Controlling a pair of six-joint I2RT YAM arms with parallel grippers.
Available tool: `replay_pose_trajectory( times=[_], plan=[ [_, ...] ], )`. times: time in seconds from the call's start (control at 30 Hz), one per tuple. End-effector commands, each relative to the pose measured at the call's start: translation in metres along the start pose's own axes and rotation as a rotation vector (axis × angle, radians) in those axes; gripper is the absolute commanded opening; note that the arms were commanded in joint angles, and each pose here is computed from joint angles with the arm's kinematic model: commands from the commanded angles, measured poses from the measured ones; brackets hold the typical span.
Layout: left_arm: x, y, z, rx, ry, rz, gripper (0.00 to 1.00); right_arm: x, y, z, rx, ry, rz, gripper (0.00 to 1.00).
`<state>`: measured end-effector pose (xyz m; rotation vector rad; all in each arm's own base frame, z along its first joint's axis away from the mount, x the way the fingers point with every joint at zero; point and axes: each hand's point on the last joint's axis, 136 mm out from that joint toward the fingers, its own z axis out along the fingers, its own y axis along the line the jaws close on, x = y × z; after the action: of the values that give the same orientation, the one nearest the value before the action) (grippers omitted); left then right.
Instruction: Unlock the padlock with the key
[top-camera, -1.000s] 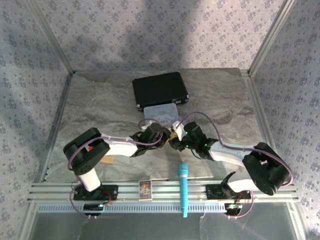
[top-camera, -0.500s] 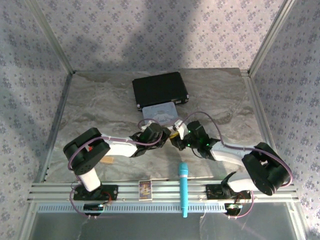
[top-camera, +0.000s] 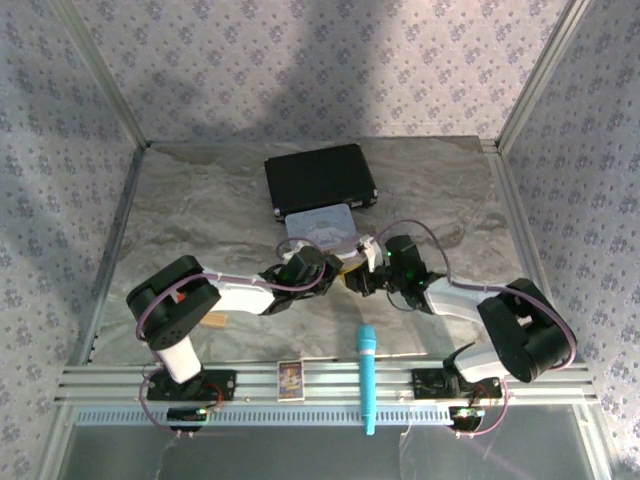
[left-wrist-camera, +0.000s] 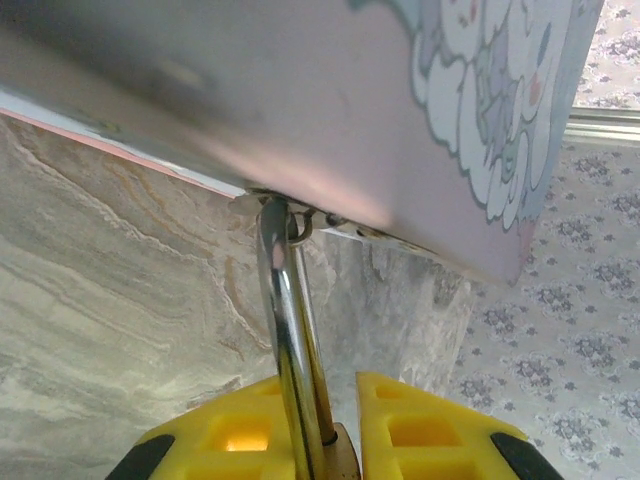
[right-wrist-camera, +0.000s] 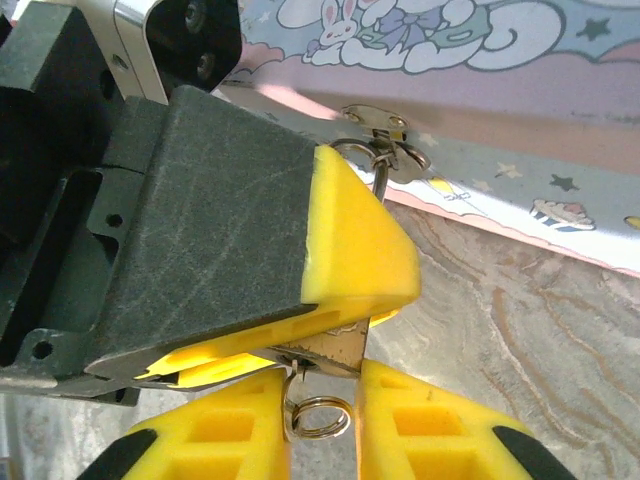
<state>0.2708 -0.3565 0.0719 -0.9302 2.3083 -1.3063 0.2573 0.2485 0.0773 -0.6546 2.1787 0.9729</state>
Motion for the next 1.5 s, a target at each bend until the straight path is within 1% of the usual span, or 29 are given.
replay_pose_trajectory(
  times=[0.0,0.33,0.53,0.63,0.8,1.03,1.2,1.47],
  plan=[
    [0.021,0.029,-0.008,-0.091,0.101,-0.019,0.0,0.014,-0.055,-0.013,0.222,0.012,0.141,0.23],
    [0.02,0.031,-0.008,-0.102,0.094,-0.01,0.0,0.018,-0.076,-0.027,0.28,-0.008,0.265,0.34],
    [0.02,0.034,-0.007,-0.115,0.092,-0.008,0.0,0.019,-0.078,-0.029,0.28,-0.013,0.304,0.4],
    [0.018,0.039,-0.005,-0.131,0.085,-0.007,0.0,0.018,-0.078,-0.03,0.282,-0.02,0.31,0.42],
    [0.018,0.049,-0.002,-0.158,0.083,-0.008,0.0,0.02,-0.078,-0.034,0.294,-0.02,0.315,0.51],
    [0.017,0.047,-0.001,-0.168,0.079,0.002,0.0,0.019,-0.079,-0.041,0.319,-0.037,0.321,0.59],
    [0.017,0.049,-0.001,-0.174,0.077,0.003,0.0,0.021,-0.08,-0.042,0.323,-0.033,0.322,0.61],
    [0.016,0.052,-0.002,-0.185,0.074,0.004,0.0,0.02,-0.082,-0.044,0.324,-0.043,0.364,0.71]
  ],
)
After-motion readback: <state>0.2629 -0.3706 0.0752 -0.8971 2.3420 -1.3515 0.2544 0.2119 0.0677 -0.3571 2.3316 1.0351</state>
